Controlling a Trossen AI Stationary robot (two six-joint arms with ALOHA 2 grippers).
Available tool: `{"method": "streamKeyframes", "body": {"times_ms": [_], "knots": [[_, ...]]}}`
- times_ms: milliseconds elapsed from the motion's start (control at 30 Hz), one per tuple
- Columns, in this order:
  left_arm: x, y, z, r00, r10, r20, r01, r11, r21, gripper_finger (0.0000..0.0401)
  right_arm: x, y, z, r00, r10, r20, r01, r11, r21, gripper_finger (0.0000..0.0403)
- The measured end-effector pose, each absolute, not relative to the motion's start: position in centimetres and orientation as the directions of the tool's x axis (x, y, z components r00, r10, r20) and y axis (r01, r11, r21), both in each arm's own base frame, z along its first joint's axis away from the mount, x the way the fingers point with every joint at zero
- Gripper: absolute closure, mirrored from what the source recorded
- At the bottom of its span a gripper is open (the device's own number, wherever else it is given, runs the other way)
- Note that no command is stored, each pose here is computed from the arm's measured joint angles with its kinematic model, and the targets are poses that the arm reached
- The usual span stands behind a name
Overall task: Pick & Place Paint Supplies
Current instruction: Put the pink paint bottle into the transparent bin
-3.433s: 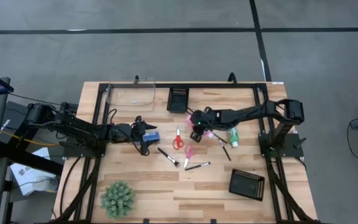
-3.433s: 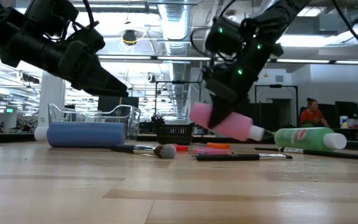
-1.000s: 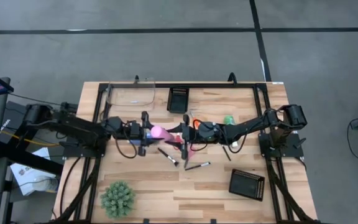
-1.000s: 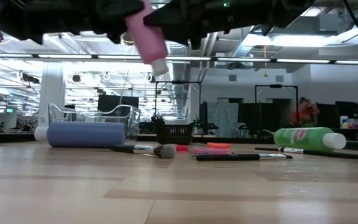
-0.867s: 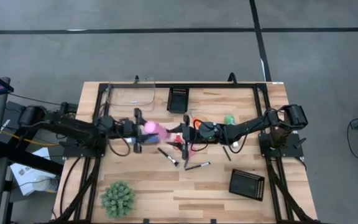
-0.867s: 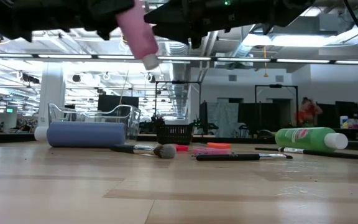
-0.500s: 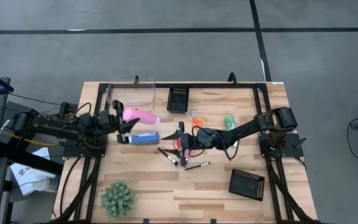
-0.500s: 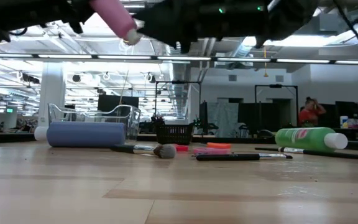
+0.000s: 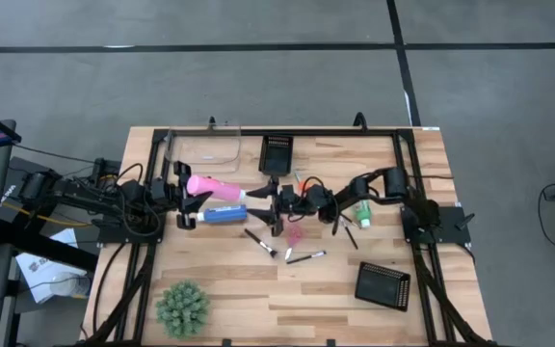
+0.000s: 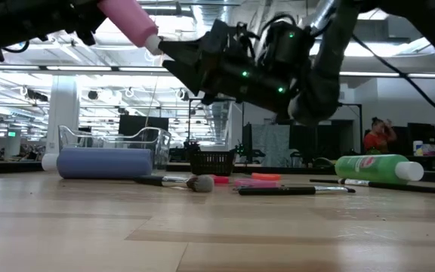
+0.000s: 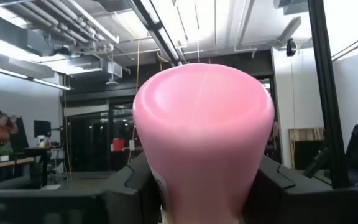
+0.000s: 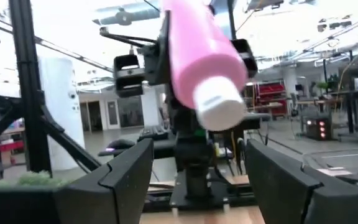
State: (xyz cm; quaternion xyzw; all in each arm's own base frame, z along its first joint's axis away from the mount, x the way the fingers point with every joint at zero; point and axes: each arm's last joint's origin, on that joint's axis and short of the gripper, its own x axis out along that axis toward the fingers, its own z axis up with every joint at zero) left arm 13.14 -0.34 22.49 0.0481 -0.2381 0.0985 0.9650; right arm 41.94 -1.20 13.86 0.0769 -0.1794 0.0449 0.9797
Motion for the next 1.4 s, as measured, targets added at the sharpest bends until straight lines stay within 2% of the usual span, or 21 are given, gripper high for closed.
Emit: {"method": "streamKeyframes", "body": {"times_ms": [300,633,967,1100,1267,1400], "knots": [[12.9,-0.3,23.0,0.836,0.175,0.519,-0.233,0.971,0.048,0.0254,44.1,-1.3,16.1,0.907,0.099,0.409,-0.147,0.985,0.086,0.0163],[13.2,-0.4,22.7,0.857,0.16,0.489,-0.21,0.977,0.048,0.0254,44.7,-2.0,15.6,0.939,0.078,0.335,-0.108,0.991,0.073,0.0163],[13.3,-0.4,22.5,0.869,0.163,0.468,-0.208,0.977,0.046,0.0254,44.6,-2.4,16.1,0.936,0.068,0.346,-0.081,0.997,0.021,0.0166],[13.3,-0.4,22.4,0.873,0.165,0.459,-0.21,0.977,0.048,0.0254,44.6,-2.0,16.0,0.939,0.072,0.337,-0.079,0.997,0.006,0.0202],[13.3,-0.4,22.3,0.876,0.158,0.455,-0.199,0.979,0.044,0.0254,44.7,-1.8,15.9,0.944,0.072,0.321,-0.072,0.997,-0.012,0.03],[13.4,-0.4,22.3,0.878,0.156,0.453,-0.197,0.979,0.045,0.0254,44.7,-1.4,15.7,0.948,0.076,0.308,-0.072,0.997,-0.025,0.03]]}}
